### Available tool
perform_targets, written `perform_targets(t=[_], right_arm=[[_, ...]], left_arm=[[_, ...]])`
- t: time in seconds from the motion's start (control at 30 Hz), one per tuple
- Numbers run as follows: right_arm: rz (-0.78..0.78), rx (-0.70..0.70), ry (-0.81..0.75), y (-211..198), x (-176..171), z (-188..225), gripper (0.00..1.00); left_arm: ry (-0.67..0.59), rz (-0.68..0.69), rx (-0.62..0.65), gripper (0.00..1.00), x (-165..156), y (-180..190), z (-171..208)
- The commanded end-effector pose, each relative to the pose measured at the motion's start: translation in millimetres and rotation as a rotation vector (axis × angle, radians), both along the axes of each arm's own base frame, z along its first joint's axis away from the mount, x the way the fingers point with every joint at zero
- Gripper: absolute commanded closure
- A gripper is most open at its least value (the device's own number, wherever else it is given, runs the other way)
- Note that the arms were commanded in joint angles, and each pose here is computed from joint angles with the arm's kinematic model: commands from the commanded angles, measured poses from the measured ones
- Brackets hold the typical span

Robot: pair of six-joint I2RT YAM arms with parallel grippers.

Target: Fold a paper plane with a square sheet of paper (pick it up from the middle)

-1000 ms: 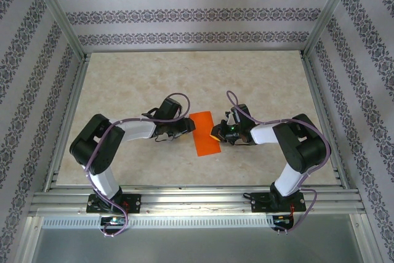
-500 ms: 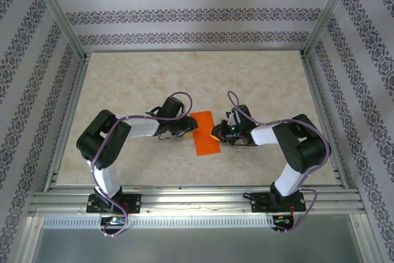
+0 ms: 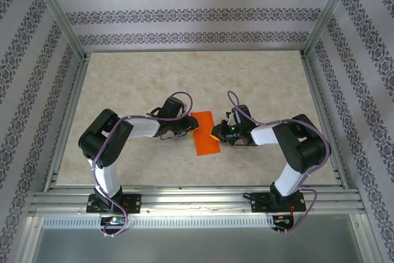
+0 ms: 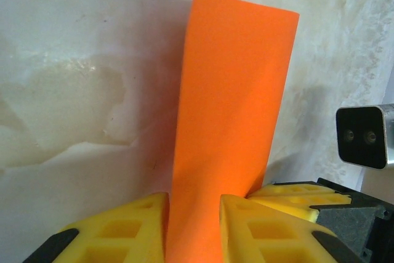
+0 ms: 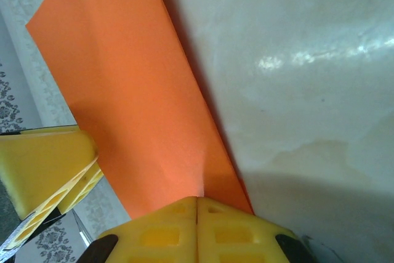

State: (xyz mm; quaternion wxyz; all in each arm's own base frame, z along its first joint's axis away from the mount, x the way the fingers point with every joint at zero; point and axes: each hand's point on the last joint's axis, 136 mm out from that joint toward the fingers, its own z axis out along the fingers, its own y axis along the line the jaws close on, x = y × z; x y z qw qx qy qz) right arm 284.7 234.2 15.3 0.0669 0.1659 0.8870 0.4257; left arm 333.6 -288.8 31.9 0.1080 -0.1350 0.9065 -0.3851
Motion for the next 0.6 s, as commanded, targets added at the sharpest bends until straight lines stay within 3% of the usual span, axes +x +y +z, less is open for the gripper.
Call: perform_targets(t=[0.0, 0.2, 0.57], right_arm=[[0.009, -0.056, 0.103, -4, -23, -28, 0.92], [0.009, -0.055, 0.101, -4, -22, -27, 0.91], [0.051, -0.03, 0.003, 2, -14, 0, 0.87]], left_arm=[[-0.016, 0.012, -0.041, 0.73, 3, -1, 8], [-0.014, 0.028, -0.044, 0.74, -2, 3, 9], [-0.03, 0.032, -0.053, 0.92, -4, 5, 15]])
